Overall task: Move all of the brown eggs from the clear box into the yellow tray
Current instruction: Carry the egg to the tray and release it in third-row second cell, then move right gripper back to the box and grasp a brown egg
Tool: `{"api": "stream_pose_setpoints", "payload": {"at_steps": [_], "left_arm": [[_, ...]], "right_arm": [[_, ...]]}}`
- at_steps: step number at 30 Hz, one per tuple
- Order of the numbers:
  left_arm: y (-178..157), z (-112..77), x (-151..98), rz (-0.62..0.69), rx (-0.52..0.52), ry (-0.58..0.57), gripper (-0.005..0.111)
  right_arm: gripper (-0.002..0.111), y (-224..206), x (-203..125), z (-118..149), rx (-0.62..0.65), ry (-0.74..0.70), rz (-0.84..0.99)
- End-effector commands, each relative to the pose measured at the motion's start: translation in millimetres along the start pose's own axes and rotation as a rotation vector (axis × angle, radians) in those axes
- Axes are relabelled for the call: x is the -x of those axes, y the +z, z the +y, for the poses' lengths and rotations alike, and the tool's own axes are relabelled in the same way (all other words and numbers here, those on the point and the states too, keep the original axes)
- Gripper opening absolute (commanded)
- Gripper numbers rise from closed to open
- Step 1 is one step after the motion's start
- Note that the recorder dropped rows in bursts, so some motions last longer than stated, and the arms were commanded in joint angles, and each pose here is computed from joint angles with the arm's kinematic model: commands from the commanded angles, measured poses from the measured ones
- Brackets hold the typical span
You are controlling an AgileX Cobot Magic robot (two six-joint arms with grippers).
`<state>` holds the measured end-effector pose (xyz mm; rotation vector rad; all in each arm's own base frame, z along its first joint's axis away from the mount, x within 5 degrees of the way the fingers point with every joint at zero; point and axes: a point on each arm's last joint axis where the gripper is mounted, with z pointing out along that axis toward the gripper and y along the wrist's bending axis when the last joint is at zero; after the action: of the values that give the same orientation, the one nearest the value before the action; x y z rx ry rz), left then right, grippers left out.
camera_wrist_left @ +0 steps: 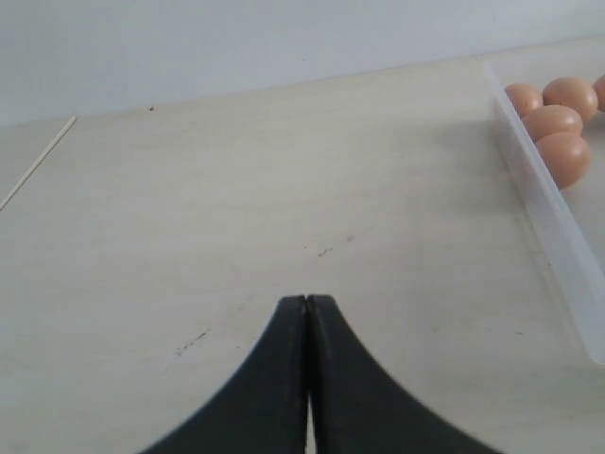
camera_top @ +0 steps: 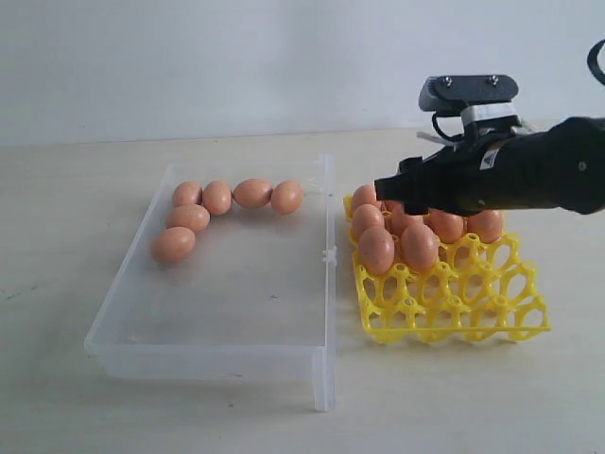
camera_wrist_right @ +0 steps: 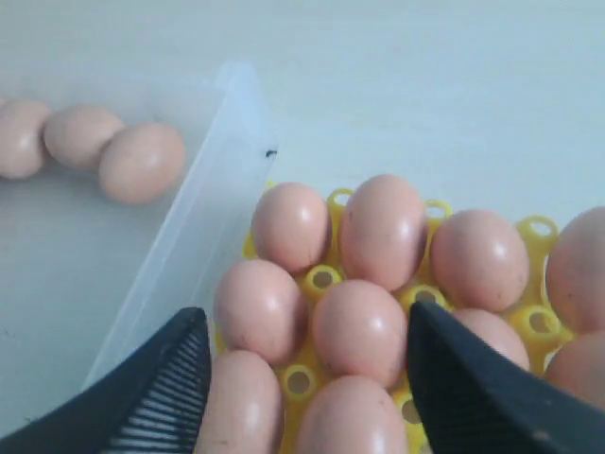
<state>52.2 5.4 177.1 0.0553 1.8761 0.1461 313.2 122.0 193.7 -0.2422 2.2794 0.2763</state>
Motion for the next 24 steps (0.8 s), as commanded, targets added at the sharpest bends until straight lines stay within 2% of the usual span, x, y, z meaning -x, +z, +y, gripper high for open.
{"api": "stream_pose_setpoints", "payload": {"at_steps": [1,5,9,12,14,20,24], "left_arm": [[-0.4,-0.2,2.1,-0.013,-0.006,-0.005,0.0],[-0.4,-0.2,2.1,-0.013,-0.006,-0.005,0.0],[-0.4,-0.2,2.1,-0.013,-0.006,-0.005,0.0],[-0.4,-0.2,2.1,-0.013,-0.006,-0.005,0.0],[-0.4,-0.2,2.1,-0.013,-0.006,-0.005,0.0],[-0.4,-0.2,2.1,-0.013,-0.006,-0.005,0.0],[-0.4,-0.2,2.1,-0.013,-0.006,-0.005,0.0]], "right_arm": [[0.059,-8.1,21.5,5.7,0.013,-0.003,-0.003],[0.054,-10.7,34.9,23.1,0.05,-0.066,-0.024],[0.033,-7.9,48.6,55.8,0.113,-0.164,-0.011],[0.021,2.7,54.0,83.6,0.155,-0.267,0.112],[0.016,11.3,57.7,101.1,0.18,-0.334,0.188],[0.016,44.9,59.9,153.1,0.234,-0.443,0.387],[0.026,69.5,58.9,178.3,0.256,-0.407,0.432]]}}
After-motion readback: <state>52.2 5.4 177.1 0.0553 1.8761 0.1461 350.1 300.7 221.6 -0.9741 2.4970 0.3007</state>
